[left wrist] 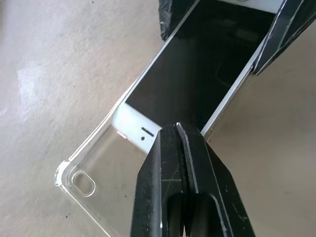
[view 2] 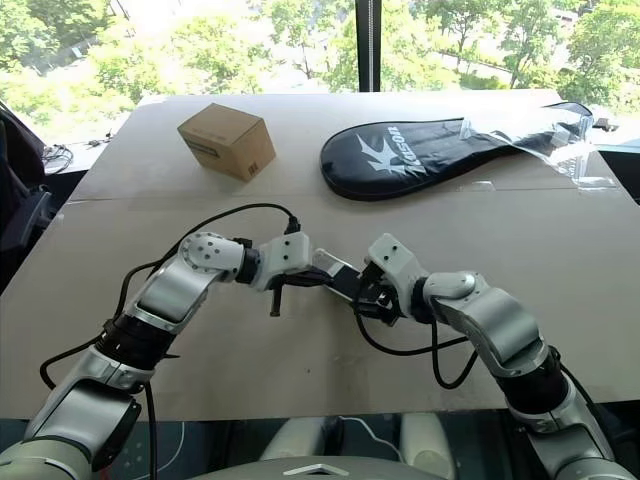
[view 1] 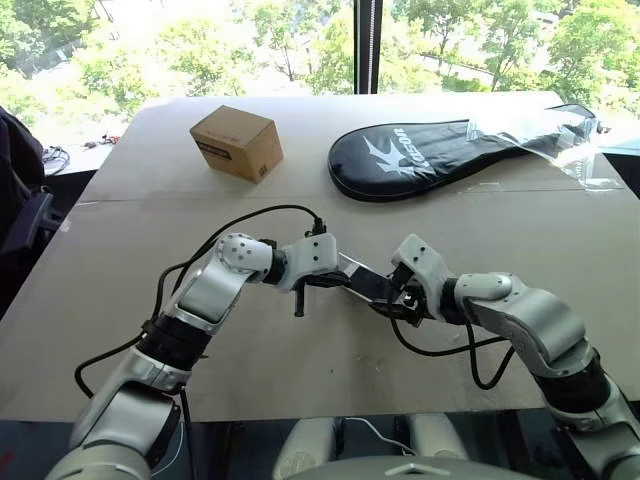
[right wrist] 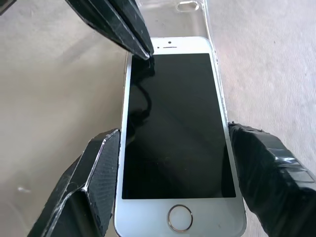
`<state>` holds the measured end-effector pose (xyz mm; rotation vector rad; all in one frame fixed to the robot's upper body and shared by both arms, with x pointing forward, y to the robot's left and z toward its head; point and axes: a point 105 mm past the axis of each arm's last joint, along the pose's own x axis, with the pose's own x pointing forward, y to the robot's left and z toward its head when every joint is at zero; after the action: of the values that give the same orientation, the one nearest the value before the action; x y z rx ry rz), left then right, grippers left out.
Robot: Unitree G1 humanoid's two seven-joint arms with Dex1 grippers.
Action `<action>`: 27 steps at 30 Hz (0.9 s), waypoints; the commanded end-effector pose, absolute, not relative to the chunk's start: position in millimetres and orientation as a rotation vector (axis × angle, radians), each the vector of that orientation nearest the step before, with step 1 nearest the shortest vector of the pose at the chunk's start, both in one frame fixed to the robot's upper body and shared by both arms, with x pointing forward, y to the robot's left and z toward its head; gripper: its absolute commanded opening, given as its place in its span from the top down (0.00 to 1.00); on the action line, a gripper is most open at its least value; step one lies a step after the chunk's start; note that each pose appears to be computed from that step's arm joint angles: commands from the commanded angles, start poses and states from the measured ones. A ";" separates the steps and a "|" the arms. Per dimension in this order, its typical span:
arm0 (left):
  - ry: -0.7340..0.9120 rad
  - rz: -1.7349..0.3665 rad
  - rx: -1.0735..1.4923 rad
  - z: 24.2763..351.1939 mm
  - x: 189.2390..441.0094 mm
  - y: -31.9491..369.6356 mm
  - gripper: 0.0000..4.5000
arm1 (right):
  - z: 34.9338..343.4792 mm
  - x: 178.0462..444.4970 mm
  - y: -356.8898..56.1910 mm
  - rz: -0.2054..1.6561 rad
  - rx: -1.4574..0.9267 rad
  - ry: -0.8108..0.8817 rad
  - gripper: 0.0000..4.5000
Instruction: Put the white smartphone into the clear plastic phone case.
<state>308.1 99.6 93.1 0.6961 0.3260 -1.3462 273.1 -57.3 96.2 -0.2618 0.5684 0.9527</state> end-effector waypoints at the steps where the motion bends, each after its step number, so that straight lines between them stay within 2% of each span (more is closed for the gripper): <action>1: 0.506 -1.352 0.687 51.8 298.1 110.9 1.00 | 107.8 272.5 -57.2 0.967 -0.254 0.517 0.35; 11: 0.497 -1.335 0.663 51.4 298.5 108.9 1.00 | 93.8 277.3 -61.5 0.938 -0.330 0.529 0.35; 27: 0.488 -1.322 0.647 50.4 292.6 107.2 1.00 | 90.7 296.6 -51.4 0.906 -0.403 0.467 0.35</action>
<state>306.9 102.7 83.4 0.6534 0.3394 -1.2879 283.3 -47.3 87.2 -0.3782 0.4973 0.9663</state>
